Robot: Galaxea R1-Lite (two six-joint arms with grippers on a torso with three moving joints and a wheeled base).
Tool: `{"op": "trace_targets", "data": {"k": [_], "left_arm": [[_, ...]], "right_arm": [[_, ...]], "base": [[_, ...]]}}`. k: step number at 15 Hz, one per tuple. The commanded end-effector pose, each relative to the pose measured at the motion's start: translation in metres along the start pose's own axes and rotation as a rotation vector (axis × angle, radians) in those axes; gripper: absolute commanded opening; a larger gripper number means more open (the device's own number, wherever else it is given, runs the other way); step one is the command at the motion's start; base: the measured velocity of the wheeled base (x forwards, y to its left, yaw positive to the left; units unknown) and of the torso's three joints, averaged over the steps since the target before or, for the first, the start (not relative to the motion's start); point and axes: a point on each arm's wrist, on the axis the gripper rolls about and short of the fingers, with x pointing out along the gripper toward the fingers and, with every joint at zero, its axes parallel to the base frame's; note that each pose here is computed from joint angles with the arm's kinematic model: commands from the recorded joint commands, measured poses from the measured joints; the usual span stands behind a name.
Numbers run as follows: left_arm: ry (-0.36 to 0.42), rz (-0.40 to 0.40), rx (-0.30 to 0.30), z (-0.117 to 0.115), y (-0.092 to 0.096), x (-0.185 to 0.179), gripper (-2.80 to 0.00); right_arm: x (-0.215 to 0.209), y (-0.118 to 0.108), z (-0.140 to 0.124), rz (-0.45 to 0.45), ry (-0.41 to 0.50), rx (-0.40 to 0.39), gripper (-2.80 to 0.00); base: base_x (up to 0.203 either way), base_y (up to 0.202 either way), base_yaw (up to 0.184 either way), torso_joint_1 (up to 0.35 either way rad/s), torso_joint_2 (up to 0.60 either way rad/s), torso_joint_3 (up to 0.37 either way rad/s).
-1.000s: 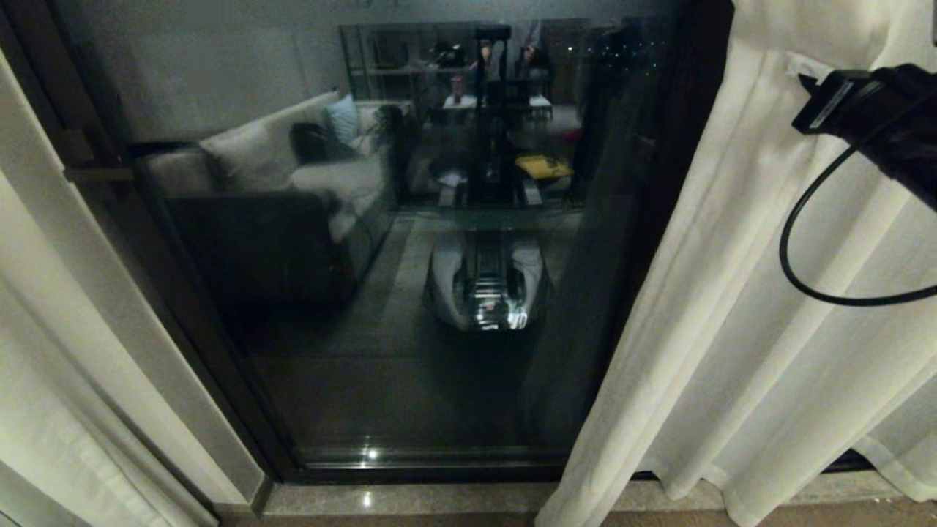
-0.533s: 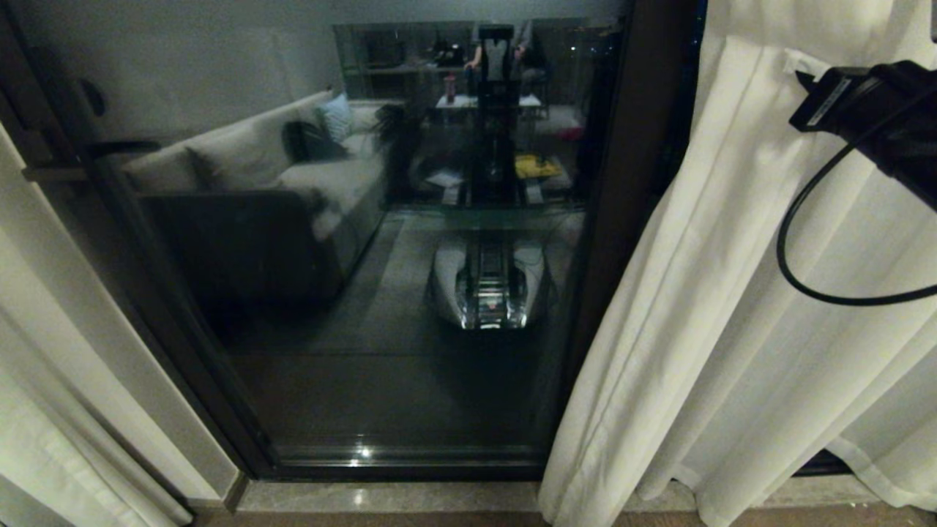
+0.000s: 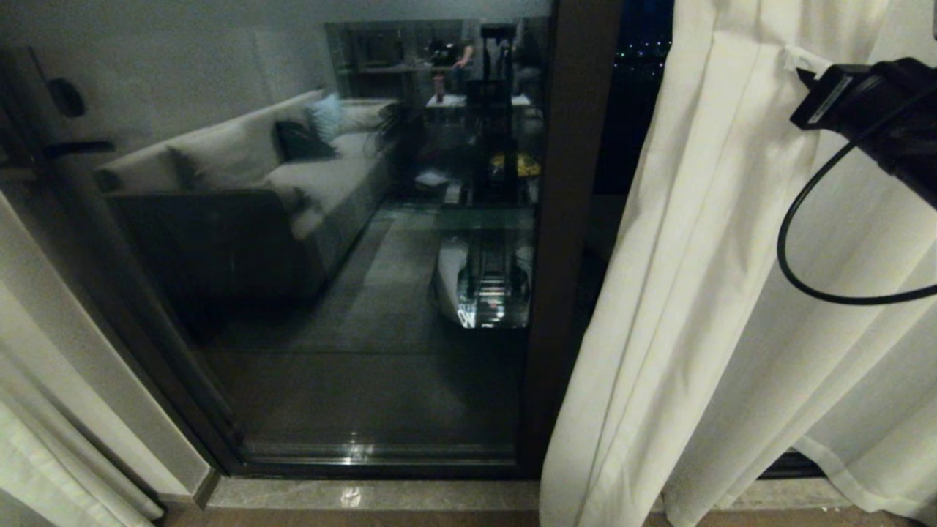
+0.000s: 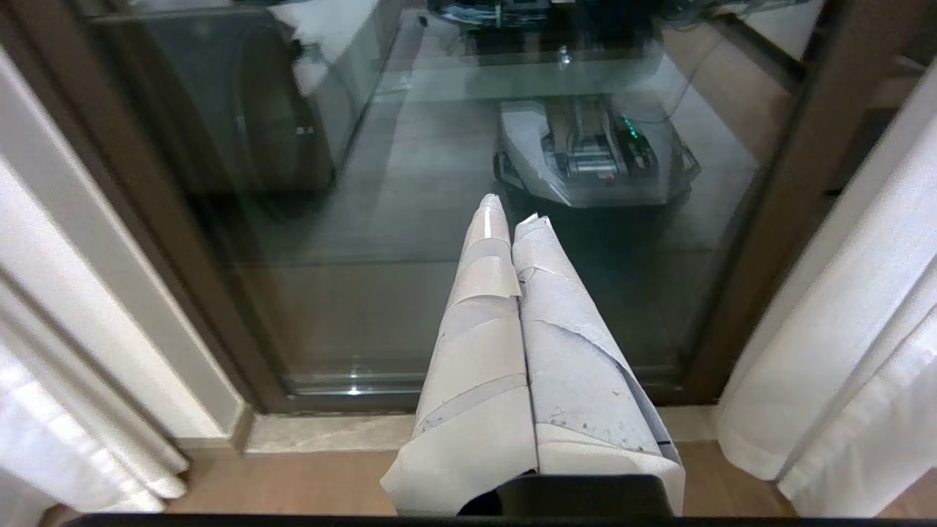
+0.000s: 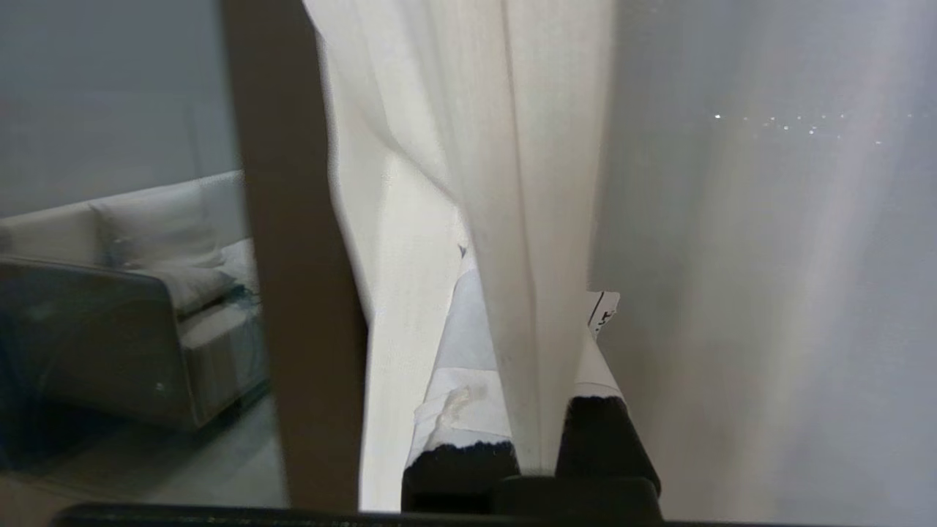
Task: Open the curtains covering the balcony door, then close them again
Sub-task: Pull the inner curtains open on both sides
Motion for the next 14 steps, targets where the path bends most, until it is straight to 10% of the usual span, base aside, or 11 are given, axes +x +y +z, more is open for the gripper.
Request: {"op": "trace_targets", "data": {"k": [1,14], "left_arm": [[-0.001,0.000,0.001,0.0000,0.0000,0.0000,-2.80],[-0.001,0.000,0.001,0.0000,0.0000,0.0000,-2.80]], "right_arm": [[-0.0001,0.0001,0.0005,0.002,-0.005,0.000,-2.80],[-0.0008,-0.0086,0.0010,-0.025,-0.006,0.003,-2.80]], "base": [[0.000,-0.194,0.004,0.003,0.00,0.007],[0.000,-0.190,0.002,0.001,0.00,0.004]]}}
